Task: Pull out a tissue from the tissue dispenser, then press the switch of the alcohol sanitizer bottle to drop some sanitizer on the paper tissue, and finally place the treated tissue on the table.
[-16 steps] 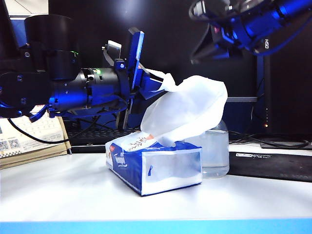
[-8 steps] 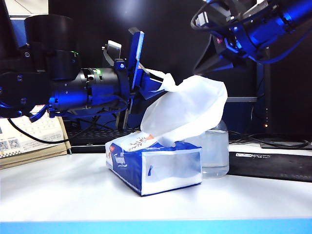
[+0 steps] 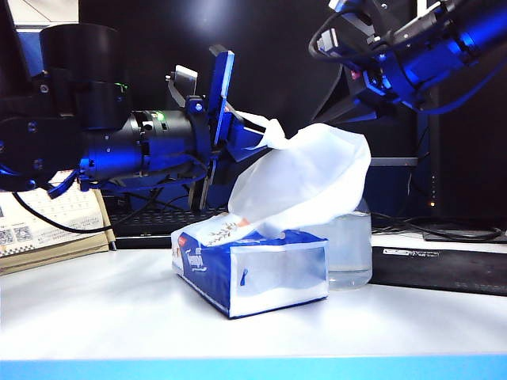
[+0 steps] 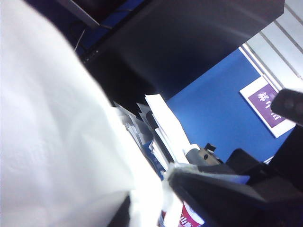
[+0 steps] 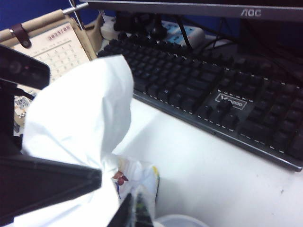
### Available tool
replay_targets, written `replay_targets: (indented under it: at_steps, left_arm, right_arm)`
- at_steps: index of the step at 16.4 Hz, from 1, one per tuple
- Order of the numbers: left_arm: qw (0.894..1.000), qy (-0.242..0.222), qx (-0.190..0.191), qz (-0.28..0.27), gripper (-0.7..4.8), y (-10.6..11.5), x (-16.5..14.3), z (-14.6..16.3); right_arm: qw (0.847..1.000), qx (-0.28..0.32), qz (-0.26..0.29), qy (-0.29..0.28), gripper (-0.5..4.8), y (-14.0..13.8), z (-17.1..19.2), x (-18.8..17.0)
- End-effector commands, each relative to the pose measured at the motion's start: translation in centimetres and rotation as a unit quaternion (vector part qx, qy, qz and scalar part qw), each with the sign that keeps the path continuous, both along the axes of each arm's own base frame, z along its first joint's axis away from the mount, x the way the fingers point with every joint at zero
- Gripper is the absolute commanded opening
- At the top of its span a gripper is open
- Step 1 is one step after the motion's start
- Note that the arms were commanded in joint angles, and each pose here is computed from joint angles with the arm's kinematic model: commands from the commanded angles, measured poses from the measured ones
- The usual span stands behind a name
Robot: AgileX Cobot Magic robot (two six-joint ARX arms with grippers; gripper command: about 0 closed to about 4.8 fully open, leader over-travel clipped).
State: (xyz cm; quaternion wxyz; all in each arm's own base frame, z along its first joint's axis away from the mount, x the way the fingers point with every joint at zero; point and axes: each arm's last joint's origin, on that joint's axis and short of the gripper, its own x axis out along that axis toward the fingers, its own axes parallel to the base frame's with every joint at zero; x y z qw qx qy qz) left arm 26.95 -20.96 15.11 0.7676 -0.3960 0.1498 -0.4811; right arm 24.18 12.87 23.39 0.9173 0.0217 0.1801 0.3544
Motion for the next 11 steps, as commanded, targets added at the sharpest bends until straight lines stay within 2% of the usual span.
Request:
replay_targets:
  at_steps: [1, 6, 11]
  left_arm:
    - [1.000, -0.023, -0.008, 0.001, -0.06, 0.0, 0.0, 0.5]
    - [1.000, -0.023, -0.008, 0.001, -0.06, 0.0, 0.0, 0.5]
    - [1.000, -0.024, -0.008, 0.001, -0.06, 0.0, 0.0, 0.5]
  right_arm:
    - [0.999, -0.006, -0.004, 0.038, -0.01, -0.3, -1.8, -0.5]
    - [0.999, -0.007, -0.005, 0.041, -0.01, -0.3, -1.9, -0.5]
    - [0.997, -0.020, -0.004, 0.068, -0.01, 0.0, -3.4, 0.0]
